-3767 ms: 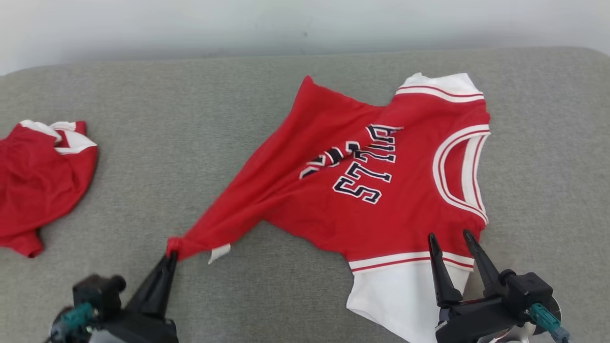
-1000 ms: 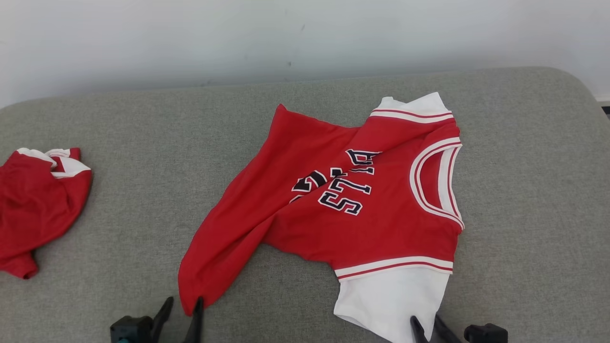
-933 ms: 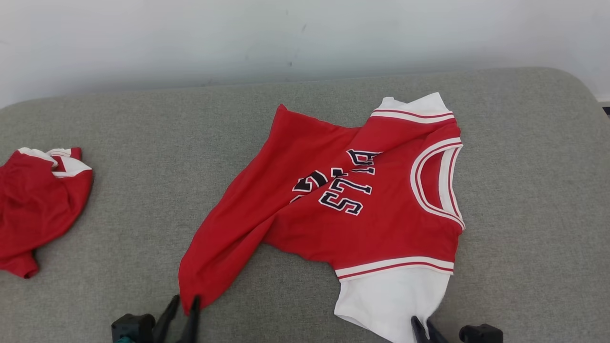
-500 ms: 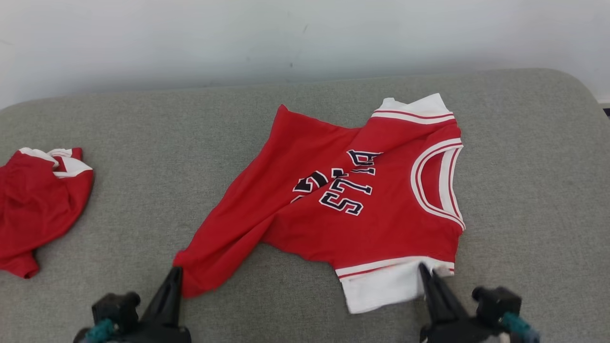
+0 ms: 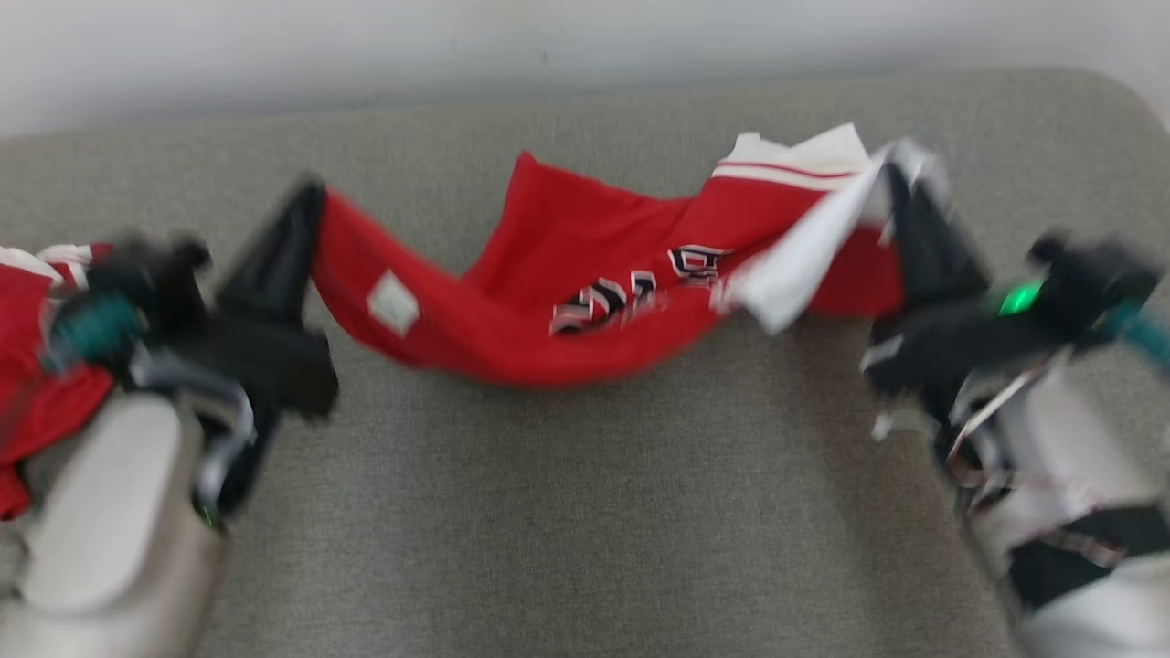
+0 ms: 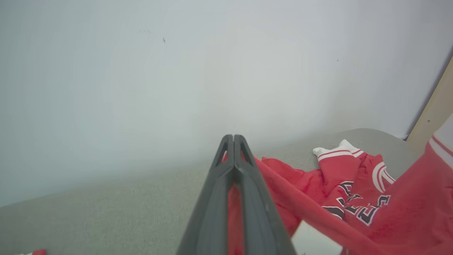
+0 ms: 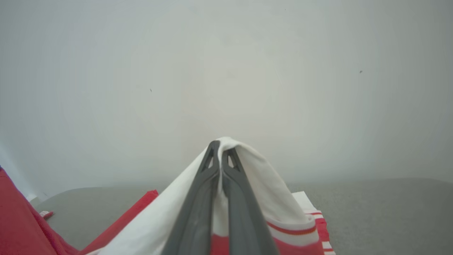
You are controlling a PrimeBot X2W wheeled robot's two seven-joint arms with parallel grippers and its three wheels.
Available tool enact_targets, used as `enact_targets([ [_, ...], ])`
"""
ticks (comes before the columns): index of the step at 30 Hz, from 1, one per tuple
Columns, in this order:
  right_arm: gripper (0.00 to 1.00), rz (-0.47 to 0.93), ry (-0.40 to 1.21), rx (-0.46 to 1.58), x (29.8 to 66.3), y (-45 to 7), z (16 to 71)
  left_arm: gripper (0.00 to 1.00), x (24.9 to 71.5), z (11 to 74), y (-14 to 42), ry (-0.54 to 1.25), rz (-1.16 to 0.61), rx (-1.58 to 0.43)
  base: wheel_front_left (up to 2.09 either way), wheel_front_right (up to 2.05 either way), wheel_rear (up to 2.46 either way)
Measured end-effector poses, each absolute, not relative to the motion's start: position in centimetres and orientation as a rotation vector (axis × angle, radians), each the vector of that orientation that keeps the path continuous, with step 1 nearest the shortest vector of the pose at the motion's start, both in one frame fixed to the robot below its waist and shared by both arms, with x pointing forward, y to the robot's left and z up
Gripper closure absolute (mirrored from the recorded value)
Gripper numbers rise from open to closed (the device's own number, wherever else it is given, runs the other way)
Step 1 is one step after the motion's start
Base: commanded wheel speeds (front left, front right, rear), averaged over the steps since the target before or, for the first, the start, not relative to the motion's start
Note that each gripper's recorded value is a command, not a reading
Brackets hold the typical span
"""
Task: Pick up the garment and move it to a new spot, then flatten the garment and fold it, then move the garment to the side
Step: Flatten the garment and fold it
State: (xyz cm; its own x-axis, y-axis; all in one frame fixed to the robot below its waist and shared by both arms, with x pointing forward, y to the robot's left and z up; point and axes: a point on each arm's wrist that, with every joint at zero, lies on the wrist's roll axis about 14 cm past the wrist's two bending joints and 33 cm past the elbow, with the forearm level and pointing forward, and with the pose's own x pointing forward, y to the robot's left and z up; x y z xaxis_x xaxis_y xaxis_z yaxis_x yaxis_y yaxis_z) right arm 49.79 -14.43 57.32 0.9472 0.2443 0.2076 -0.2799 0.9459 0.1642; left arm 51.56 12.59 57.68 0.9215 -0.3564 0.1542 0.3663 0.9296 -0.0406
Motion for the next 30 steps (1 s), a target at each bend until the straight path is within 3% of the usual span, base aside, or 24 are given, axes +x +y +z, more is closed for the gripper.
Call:
enact_targets([
  [6,1.0,0.272,-0.355,0.156,56.5,-16.8,66.2,1.0,58.4,66.7,12.0,-0.306,-0.404,-0.068,0.0,0.0,0.0],
  [15,1.0,0.235,-0.495,0.114,64.9,-19.4,76.6,1.0,66.7,74.2,11.1,-0.428,-0.411,-0.095,0.0,0.0,0.0],
  [23,1.0,0.163,-0.53,0.027,70.0,-20.4,81.2,1.0,71.6,78.7,12.3,-0.507,-0.358,-0.131,0.0,0.0,0.0],
  [30,1.0,0.114,-0.531,-0.026,72.4,-20.8,82.6,1.0,74.0,78.8,12.0,-0.506,-0.345,-0.128,0.0,0.0,0.0],
])
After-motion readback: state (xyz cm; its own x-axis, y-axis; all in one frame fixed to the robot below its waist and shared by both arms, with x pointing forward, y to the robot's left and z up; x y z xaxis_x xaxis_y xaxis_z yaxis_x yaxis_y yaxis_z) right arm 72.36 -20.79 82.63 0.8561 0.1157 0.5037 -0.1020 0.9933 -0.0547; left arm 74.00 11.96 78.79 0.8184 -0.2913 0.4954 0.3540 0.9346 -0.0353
